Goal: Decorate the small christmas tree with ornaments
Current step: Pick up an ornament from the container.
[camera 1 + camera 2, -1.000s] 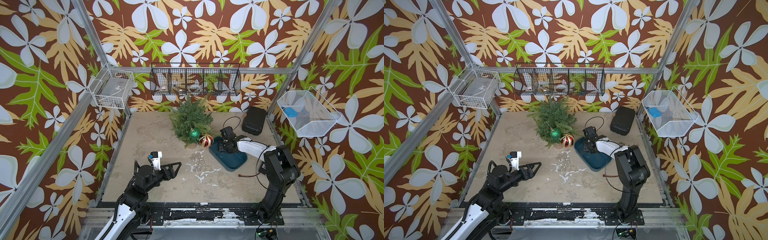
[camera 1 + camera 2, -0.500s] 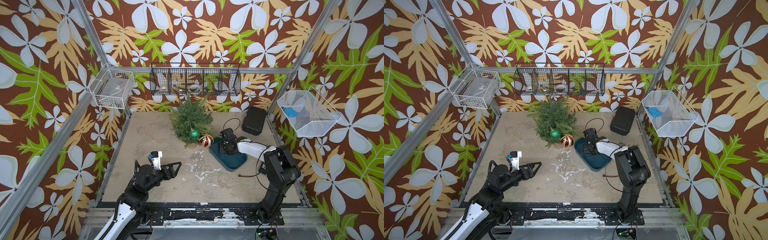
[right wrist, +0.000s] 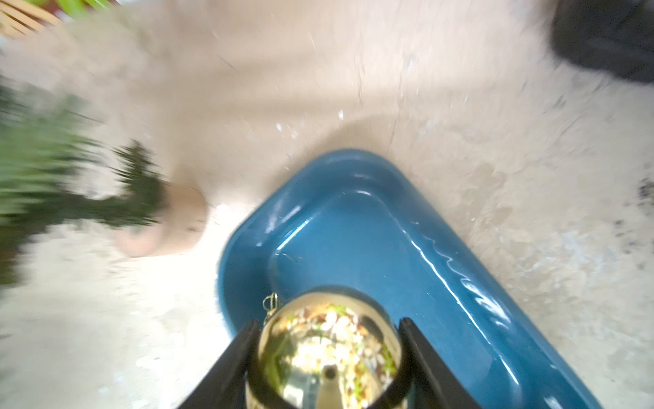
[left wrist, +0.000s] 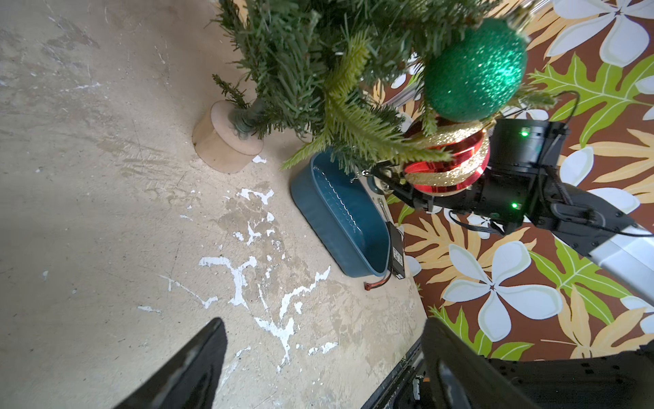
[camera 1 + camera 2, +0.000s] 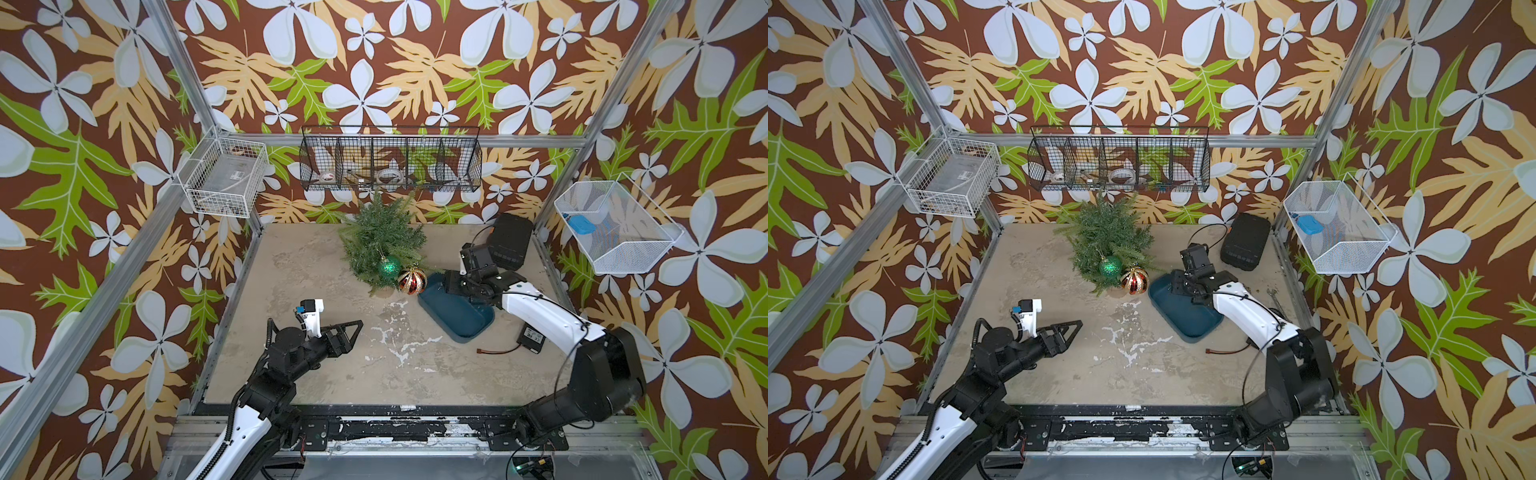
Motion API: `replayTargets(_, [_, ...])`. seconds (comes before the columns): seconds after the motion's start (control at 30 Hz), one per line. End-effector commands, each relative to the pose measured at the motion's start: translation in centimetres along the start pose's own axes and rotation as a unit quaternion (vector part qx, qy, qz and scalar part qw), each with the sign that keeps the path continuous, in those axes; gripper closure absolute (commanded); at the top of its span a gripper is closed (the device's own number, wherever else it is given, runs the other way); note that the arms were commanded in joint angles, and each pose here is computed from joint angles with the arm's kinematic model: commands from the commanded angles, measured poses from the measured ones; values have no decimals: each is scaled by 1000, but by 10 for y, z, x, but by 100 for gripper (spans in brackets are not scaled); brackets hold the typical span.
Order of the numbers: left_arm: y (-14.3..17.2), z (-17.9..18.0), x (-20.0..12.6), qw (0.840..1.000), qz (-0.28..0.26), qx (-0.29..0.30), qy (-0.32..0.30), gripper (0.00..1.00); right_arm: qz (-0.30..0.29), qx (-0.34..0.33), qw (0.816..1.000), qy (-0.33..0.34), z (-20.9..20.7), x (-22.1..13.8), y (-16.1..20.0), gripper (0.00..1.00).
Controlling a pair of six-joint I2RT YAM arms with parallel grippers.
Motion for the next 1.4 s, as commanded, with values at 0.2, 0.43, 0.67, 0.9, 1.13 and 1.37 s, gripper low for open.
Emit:
replayTargets(0.2, [-19, -48, -7, 998, -13, 25, 54, 12, -102, -9, 991, -88, 24, -93, -42, 44])
replayTargets(0.43, [-37, -96, -17, 993, -26, 49, 104, 20, -180, -39, 970, -159, 46, -164, -68, 45])
replayTargets(0.67, [-55, -133, -18, 988, -37, 60, 139, 22, -208, -72, 953, -207, 78, -200, -85, 45])
replayTargets(0.9, [-78, -173, -27, 980, -70, 92, 163, 29, -217, -106, 935, -260, 123, -216, -95, 45])
replayTargets(1.13, [-94, -192, -35, 977, -97, 118, 146, 40, -218, -129, 916, -310, 159, -226, -99, 45])
replayTargets(1.37, [-91, -205, -32, 971, -81, 115, 194, 56, -213, -157, 905, -333, 190, -231, -99, 45])
Point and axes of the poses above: each gripper's point midway between its finger pads, its own x axis out along the fingers, its own z axis along the line the jaws close on, y = z × x, the point moved 3 cm from there along -x, back along the fingers, and after that the axes turned 14 degrees about -x, right-handed, at the moved point
